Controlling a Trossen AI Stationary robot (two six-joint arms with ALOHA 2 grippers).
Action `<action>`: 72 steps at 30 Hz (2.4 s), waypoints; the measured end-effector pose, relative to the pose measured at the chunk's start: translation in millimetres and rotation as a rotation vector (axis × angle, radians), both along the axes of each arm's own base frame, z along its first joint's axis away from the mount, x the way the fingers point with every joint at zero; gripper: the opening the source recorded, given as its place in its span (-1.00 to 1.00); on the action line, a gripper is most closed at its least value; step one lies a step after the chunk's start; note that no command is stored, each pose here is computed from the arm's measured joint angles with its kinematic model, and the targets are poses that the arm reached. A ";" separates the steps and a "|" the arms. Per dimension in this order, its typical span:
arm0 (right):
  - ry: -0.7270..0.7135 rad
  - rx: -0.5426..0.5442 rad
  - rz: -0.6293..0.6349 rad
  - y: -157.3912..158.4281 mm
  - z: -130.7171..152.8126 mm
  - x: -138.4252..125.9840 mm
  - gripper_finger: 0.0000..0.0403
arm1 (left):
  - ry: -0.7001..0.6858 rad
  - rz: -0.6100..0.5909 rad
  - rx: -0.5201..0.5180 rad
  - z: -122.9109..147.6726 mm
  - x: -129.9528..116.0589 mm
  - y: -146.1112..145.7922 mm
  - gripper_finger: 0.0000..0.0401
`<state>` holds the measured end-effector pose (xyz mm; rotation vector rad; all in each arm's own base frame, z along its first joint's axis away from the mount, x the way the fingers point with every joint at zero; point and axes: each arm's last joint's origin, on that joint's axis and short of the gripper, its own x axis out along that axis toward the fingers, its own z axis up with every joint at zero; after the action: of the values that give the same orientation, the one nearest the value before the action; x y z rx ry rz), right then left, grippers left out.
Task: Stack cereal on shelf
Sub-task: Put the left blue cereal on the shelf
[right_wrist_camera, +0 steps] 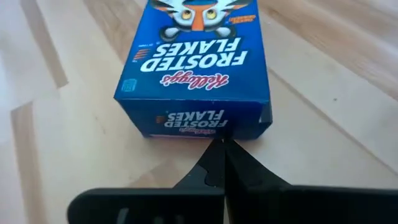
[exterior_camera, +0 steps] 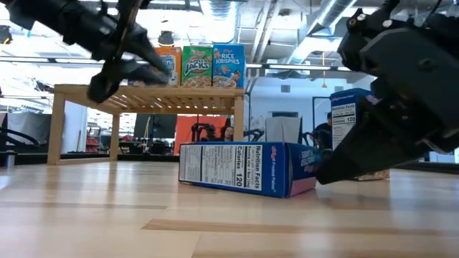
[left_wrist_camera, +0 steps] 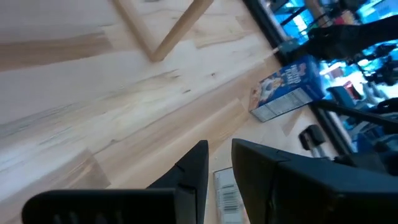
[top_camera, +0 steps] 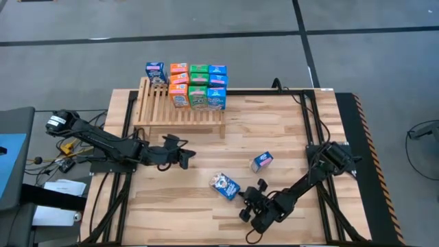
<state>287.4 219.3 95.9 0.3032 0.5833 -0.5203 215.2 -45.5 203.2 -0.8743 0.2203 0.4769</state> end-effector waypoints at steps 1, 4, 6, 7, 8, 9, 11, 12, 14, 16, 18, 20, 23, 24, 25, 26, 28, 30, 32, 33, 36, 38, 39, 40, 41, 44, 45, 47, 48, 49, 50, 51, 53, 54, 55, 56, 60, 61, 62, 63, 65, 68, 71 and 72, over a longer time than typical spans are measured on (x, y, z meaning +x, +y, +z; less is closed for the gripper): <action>0.000 0.000 -0.002 -0.6 0.0 0.5 -0.95 | -0.019 -0.015 0.012 2.3 1.1 -0.5 -0.70; -0.010 0.001 -0.008 -1.2 4.8 0.0 -0.95 | -0.104 -0.108 0.080 13.5 5.8 -3.1 -0.71; -0.026 0.006 -0.003 -0.7 11.6 0.5 -0.95 | -0.153 -0.170 0.111 19.3 7.8 -5.0 -0.75; -0.025 0.003 0.001 -0.9 14.3 0.1 -0.95 | -0.177 -0.197 0.116 20.4 10.2 -6.3 -0.79; -0.019 -0.005 0.008 -1.3 16.2 -0.6 -0.95 | -0.193 -0.227 0.115 19.9 13.5 -8.1 -0.85; -0.016 -0.013 0.015 -1.4 18.1 -1.1 -0.95 | -0.186 -0.264 0.110 16.3 16.7 -10.1 -0.92; -0.013 -0.021 0.020 -2.4 21.2 -1.3 -0.95 | -0.134 -0.306 0.078 1.4 25.8 -14.1 -0.97; -0.009 -0.026 0.021 -3.4 22.2 -1.3 -0.95 | -0.100 -0.311 0.062 -7.2 32.3 -16.2 -0.98; -0.007 -0.025 0.014 -5.3 22.6 -0.3 -0.95 | -0.040 -0.332 0.053 -22.2 43.9 -21.2 -0.99; -0.004 -0.014 0.008 -6.4 22.3 0.3 -0.95 | -0.025 -0.363 0.058 -28.3 58.7 -27.3 -1.00; -0.006 -0.005 0.009 -6.0 22.4 0.6 -0.95 | -0.001 -0.399 0.095 -32.7 68.9 -34.9 -1.00; -0.001 0.002 0.014 -5.6 22.2 0.5 -0.95 | 0.010 -0.448 0.135 -34.6 79.0 -44.2 -1.00; 0.000 0.003 0.016 -5.1 22.2 0.1 -0.95 | 0.051 -0.469 0.149 -41.0 88.5 -52.7 -1.00; 0.000 0.003 0.017 -4.9 22.2 0.0 -0.95 | 0.076 -0.462 0.141 -45.5 89.5 -53.0 -1.00; -0.001 0.006 0.014 -5.0 22.2 0.0 -0.95 | 0.097 -0.446 0.138 -49.9 89.7 -52.3 -1.00; -0.003 0.011 0.010 -5.0 22.2 0.0 -0.95 | 0.103 -0.430 0.137 -52.0 90.4 -51.8 -1.00; -0.004 0.012 0.013 -3.7 22.2 -1.0 -0.95 | 0.094 -0.378 0.137 -52.0 91.5 -49.7 -1.00; -0.005 0.013 0.015 -3.0 22.2 -1.5 -0.95 | 0.106 -0.330 0.128 -54.0 90.5 -46.7 -1.00; -0.005 0.013 0.021 -1.3 22.2 -2.8 -0.95 | 0.120 -0.317 0.122 -55.9 90.3 -44.1 -1.00; -0.004 0.013 0.022 -1.1 22.1 -3.0 -0.95 | 0.116 -0.332 0.125 -55.4 90.9 -43.6 -1.00; -0.002 0.012 0.023 -1.0 22.0 -3.4 -0.95 | 0.115 -0.371 0.119 -55.0 91.5 -43.9 -1.00; -0.001 0.009 0.024 -1.2 22.0 -3.2 -0.95 | 0.119 -0.384 0.118 -55.5 90.9 -45.3 -1.00; -0.001 0.008 0.024 -1.3 22.0 -3.2 -0.95 | 0.123 -0.387 0.119 -55.7 90.6 -45.9 -1.00; 0.000 0.009 0.024 -1.4 22.0 -3.0 -0.95 | 0.138 -0.389 0.122 -57.0 89.7 -46.3 -1.00; -0.001 0.008 0.024 -1.4 22.0 -3.0 -0.95 | 0.163 -0.386 0.125 -59.0 88.5 -46.0 -1.00; 0.000 0.007 0.025 -1.5 22.0 -3.1 -0.95 | 0.195 -0.371 0.130 -61.8 86.7 -45.0 -1.00; 0.000 0.007 0.025 -1.4 22.0 -3.0 -0.95 | 0.191 -0.373 0.137 -61.3 87.0 -44.9 -1.00; 0.001 0.006 0.026 -1.4 22.0 -3.2 -0.95 | 0.191 -0.371 0.146 -61.1 87.2 -44.5 -1.00; 0.002 0.005 0.026 -1.4 21.9 -3.3 -0.95 | 0.193 -0.370 0.147 -61.3 87.1 -44.6 -1.00; 0.003 0.004 0.026 -1.5 21.9 -3.3 -0.95 | 0.201 -0.368 0.144 -62.0 86.6 -44.4 -1.00; 0.003 0.004 0.026 -1.5 21.9 -3.3 -0.95 | 0.209 -0.361 0.139 -62.7 86.2 -44.0 -1.00; 0.003 0.004 0.026 -1.5 21.9 -3.3 -0.95 | 0.214 -0.356 0.130 -63.0 85.9 -43.9 -1.00; 0.003 0.004 0.026 -1.5 21.9 -3.3 -0.95 | 0.239 -0.343 0.115 -64.7 84.4 -43.4 -1.00; 0.003 0.004 0.026 -1.6 21.9 -3.2 -0.95 | 0.255 -0.339 0.109 -66.1 83.4 -43.0 -1.00; 0.004 0.004 0.026 -1.6 21.8 -3.2 -0.95 | 0.265 -0.336 0.106 -67.0 82.8 -42.8 -1.00; 0.004 0.005 0.026 -1.6 21.7 -3.2 -0.95 | 0.274 -0.335 0.106 -67.7 82.3 -42.6 -1.00; 0.007 0.009 0.029 -1.3 21.6 -3.3 -0.95 | 0.302 -0.323 0.091 -70.0 80.4 -41.9 -1.00; 0.009 0.012 0.031 -1.2 21.6 -3.3 -0.95 | 0.307 -0.308 0.075 -70.7 79.9 -41.4 -1.00; 0.010 0.016 0.032 -1.0 21.6 -3.2 -0.95 | 0.312 -0.297 0.061 -71.1 79.3 -41.2 -1.00; 0.011 0.019 0.034 -0.9 21.6 -3.2 -0.95 | 0.314 -0.289 0.049 -71.4 78.9 -41.1 -1.00; 0.013 0.022 0.036 -0.8 21.5 -3.2 -0.95 | 0.317 -0.283 0.037 -71.8 78.6 -40.9 -1.00; 0.013 0.021 0.036 -0.8 21.5 -3.2 -0.95 | 0.319 -0.285 0.035 -72.0 78.5 -41.0 -1.00; 0.014 0.021 0.037 -0.8 21.4 -3.2 -0.95 | 0.331 -0.285 0.036 -72.6 77.9 -40.7 -1.00; 0.013 0.021 0.037 -0.8 21.4 -3.2 -0.95 | 0.339 -0.284 0.037 -73.1 77.4 -40.5 -1.00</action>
<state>284.2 218.4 117.4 0.3088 0.6067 -0.4815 292.6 -86.0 130.0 -0.7081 0.6358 0.3588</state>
